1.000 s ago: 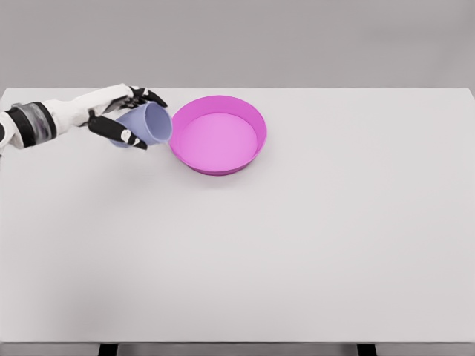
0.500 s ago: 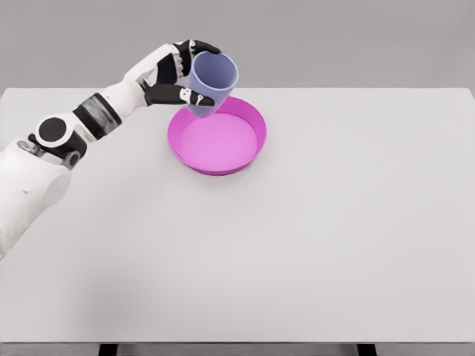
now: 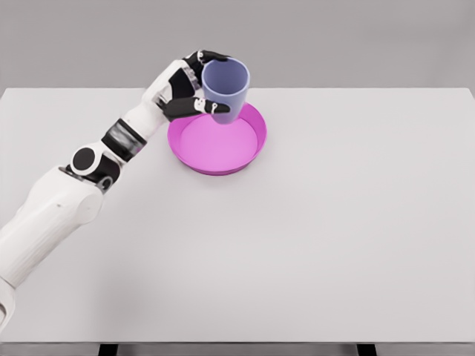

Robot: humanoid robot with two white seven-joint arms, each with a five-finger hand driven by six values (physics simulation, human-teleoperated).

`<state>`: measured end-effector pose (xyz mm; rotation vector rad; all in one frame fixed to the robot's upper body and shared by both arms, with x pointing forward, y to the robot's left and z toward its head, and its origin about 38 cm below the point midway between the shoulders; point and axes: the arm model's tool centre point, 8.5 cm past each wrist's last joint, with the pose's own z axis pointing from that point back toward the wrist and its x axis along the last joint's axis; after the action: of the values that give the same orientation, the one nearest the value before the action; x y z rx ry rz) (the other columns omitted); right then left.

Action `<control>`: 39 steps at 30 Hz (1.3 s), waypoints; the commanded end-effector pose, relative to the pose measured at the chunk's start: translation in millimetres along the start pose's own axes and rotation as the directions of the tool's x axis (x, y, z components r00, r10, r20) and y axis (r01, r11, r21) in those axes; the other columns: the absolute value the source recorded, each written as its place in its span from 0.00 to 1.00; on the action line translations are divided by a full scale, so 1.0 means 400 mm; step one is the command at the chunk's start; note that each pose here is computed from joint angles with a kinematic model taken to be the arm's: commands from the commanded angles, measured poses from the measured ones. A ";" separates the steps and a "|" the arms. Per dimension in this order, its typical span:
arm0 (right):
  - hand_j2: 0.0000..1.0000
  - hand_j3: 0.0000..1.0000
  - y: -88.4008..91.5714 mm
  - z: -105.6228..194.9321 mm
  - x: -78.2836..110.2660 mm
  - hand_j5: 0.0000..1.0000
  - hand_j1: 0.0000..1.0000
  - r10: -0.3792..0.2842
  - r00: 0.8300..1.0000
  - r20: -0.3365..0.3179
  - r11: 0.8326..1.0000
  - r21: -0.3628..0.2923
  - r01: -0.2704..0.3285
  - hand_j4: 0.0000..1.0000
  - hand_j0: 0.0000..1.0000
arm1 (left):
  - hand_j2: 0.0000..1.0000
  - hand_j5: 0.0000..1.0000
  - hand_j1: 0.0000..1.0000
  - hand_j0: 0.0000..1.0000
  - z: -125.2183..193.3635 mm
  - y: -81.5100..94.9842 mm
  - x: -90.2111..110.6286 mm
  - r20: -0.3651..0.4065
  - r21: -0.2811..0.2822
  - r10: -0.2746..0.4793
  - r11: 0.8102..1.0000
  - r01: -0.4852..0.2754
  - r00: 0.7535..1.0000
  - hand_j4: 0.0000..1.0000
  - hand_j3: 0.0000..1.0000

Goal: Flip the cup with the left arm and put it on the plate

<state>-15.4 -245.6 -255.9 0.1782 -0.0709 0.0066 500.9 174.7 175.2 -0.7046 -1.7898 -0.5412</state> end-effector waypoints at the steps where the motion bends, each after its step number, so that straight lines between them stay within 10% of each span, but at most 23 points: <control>1: 1.00 1.00 0.000 0.000 0.000 1.00 1.00 0.001 1.000 0.000 1.000 0.001 -0.001 1.00 1.00 | 0.61 0.61 0.61 0.61 0.022 0.018 -0.034 -0.061 0.043 0.020 0.999 -0.017 0.998 0.61 0.61; 39: 1.00 1.00 0.000 0.000 0.000 1.00 1.00 0.000 1.000 0.000 1.000 0.000 0.000 1.00 1.00 | 0.62 0.62 0.62 0.62 0.039 0.010 -0.125 -0.156 0.073 0.040 0.997 -0.029 0.987 0.62 0.62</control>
<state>-15.4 -245.6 -255.9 0.1784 -0.0708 0.0069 504.4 176.7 126.1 -0.6313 -1.6448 -0.5048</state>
